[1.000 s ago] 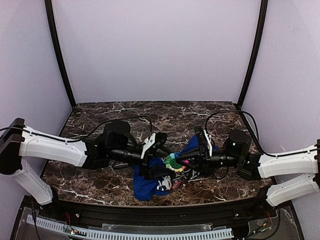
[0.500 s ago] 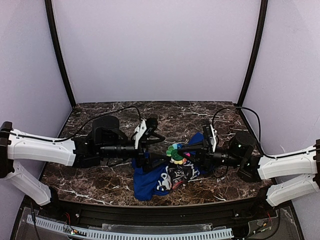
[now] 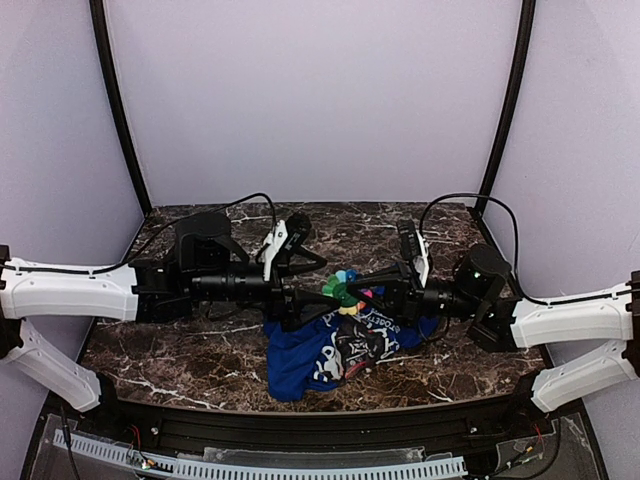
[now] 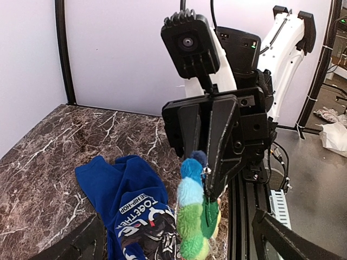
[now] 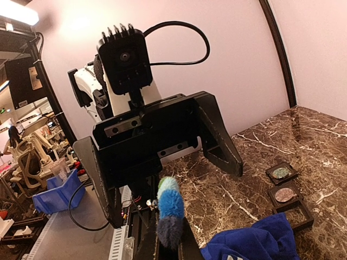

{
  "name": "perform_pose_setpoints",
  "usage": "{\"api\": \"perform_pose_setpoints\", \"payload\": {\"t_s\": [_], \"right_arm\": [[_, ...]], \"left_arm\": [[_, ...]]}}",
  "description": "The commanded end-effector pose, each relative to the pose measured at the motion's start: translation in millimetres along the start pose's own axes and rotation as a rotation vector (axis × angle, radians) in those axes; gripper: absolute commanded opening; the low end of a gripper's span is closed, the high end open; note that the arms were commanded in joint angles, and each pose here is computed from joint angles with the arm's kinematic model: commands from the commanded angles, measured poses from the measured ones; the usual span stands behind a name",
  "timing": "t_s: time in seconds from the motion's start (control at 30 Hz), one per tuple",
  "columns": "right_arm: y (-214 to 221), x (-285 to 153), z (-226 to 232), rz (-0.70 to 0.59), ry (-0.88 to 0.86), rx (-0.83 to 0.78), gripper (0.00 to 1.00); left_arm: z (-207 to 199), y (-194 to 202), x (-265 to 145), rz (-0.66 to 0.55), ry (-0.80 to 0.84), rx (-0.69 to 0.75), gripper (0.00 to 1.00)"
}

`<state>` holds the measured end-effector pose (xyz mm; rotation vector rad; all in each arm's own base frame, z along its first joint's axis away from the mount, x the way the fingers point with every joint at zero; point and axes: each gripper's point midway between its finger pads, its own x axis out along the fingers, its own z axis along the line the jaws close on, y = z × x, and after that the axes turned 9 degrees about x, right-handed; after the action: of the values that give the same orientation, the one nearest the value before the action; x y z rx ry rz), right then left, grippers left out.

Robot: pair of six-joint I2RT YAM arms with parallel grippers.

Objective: Remove the brooch from the garment
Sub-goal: Close the brooch onto the crumpled clothing.

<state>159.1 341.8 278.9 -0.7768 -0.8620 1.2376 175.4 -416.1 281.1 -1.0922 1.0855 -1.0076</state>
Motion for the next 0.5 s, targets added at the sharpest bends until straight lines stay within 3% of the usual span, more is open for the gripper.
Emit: {"api": "perform_pose_setpoints", "payload": {"t_s": [0.0,0.3,0.37,0.47], "right_arm": [[-1.8,4.6,10.5,0.010,-0.064,-0.019,0.00],[-4.0,4.5,13.7,0.014,-0.074,-0.025,0.00],[-5.1,4.8,14.1,0.013,-0.074,-0.028,0.00],[-6.8,5.6,13.4,0.009,-0.070,-0.030,0.00]], "left_arm": [[-7.7,-12.3,-1.7,0.010,0.055,-0.003,0.94],[-15.0,-17.1,4.4,0.029,0.100,0.050,0.69],[-16.5,-17.7,3.9,0.028,0.109,0.056,0.68],[-20.4,-15.8,3.1,0.036,0.130,0.064,0.77]]}}
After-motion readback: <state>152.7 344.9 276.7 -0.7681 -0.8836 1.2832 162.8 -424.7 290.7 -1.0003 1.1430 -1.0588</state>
